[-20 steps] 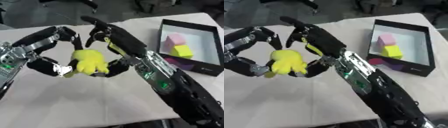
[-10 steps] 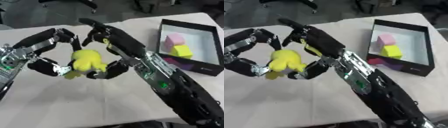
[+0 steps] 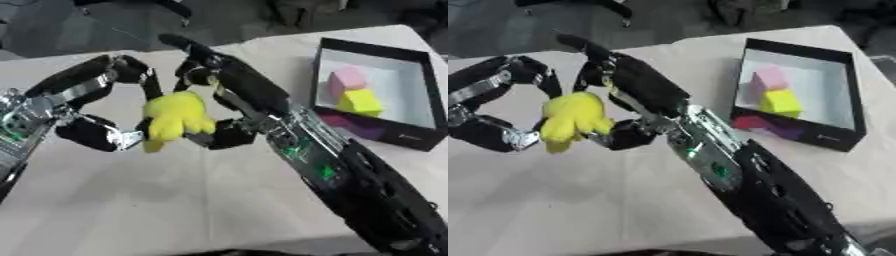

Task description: Pick up the objects with one hand, pass them to the other hand, and then place them into the box on the other side of the table.

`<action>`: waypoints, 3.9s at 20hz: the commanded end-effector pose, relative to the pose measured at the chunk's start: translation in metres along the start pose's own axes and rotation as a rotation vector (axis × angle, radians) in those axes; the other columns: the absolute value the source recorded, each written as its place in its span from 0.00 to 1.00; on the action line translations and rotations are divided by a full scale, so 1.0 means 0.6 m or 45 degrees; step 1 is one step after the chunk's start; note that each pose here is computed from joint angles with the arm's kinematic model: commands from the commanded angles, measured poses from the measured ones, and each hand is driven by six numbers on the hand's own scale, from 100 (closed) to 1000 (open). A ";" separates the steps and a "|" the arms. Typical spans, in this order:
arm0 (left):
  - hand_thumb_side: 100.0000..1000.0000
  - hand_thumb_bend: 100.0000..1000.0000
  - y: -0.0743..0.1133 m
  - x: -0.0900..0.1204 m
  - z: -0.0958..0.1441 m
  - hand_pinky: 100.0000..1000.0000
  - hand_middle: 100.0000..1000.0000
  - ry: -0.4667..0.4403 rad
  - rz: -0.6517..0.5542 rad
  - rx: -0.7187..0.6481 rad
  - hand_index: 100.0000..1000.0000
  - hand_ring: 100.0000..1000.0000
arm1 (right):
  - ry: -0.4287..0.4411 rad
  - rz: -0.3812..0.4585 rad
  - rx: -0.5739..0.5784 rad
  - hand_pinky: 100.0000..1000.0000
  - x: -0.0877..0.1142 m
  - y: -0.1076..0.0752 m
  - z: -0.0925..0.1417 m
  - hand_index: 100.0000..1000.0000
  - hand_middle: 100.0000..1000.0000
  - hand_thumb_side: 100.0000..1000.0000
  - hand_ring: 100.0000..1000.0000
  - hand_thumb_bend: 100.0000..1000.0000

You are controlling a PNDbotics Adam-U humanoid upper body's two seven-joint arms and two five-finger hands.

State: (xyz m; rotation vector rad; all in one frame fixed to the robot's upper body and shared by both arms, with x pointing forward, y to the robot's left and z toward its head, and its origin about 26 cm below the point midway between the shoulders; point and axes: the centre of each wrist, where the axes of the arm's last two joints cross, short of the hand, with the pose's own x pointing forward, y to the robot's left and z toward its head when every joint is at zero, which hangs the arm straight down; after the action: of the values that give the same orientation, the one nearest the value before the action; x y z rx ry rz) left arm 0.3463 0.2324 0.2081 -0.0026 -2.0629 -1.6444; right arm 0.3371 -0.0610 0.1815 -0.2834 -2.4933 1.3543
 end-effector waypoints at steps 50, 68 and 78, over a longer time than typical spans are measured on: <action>0.53 0.48 -0.002 -0.021 0.343 0.66 0.57 0.917 0.038 1.360 0.77 0.57 | 1.985 0.924 -0.565 0.84 -0.368 -0.200 0.426 0.89 1.00 0.30 0.75 0.84; 0.52 0.45 -0.022 -0.040 0.321 0.65 0.56 0.920 0.160 1.431 0.75 0.57 | 1.035 0.940 -0.801 0.83 -0.170 -0.251 0.261 0.88 1.00 0.33 0.76 0.64; 0.52 0.45 -0.022 -0.051 0.273 0.66 0.55 0.786 0.260 1.417 0.75 0.57 | 0.779 0.571 -0.659 0.80 -0.074 -0.163 0.243 0.85 1.00 0.29 0.75 0.63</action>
State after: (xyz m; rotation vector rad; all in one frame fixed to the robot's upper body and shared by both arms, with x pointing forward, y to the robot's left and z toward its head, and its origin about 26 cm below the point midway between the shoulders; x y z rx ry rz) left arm 0.3061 0.3893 0.1508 0.5673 -2.0421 -0.1421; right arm 0.3292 -0.2461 0.1722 -1.2436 -2.1958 0.5580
